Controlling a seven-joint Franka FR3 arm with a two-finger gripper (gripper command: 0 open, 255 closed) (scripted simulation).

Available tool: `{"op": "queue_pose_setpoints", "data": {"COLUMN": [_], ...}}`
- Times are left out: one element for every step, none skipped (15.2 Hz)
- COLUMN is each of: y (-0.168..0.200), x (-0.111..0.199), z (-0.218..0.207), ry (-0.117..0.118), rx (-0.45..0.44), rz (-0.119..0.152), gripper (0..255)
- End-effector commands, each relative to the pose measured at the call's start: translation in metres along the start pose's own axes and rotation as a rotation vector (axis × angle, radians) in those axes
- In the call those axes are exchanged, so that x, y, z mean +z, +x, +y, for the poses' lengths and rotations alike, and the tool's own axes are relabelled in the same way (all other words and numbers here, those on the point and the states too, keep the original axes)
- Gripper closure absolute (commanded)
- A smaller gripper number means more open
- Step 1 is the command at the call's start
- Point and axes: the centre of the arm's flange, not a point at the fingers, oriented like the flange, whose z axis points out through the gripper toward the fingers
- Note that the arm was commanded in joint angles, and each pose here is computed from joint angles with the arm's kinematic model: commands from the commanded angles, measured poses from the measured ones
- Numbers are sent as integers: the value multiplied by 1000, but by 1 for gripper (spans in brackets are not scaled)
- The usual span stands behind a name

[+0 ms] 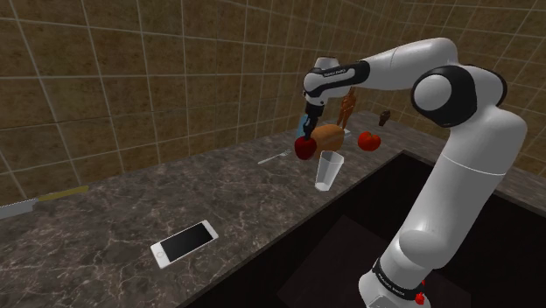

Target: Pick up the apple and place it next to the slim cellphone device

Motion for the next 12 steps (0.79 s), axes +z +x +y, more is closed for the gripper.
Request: {"op": "queue_pose_setpoints", "data": {"y": [0,0,0,0,0,0,0,0,0,0,0,0], "x": [-10,-15,-21,-26,-31,-36,-42,-47,-52,-58,-63,-68], "z": [-1,-1,-1,-1,-1,-1,-1,-1,-1,-1,-1,-1], "ry": [0,0,0,0,0,0,0,0,0,0,0,0], "rx": [0,0,0,0,0,0,0,0,0,0,0,0], "rz": [0,0,0,0,0,0,0,0,0,0,0,0], "gripper": [255,255,255,255,255,255,255,255,255,255,255,255]}}
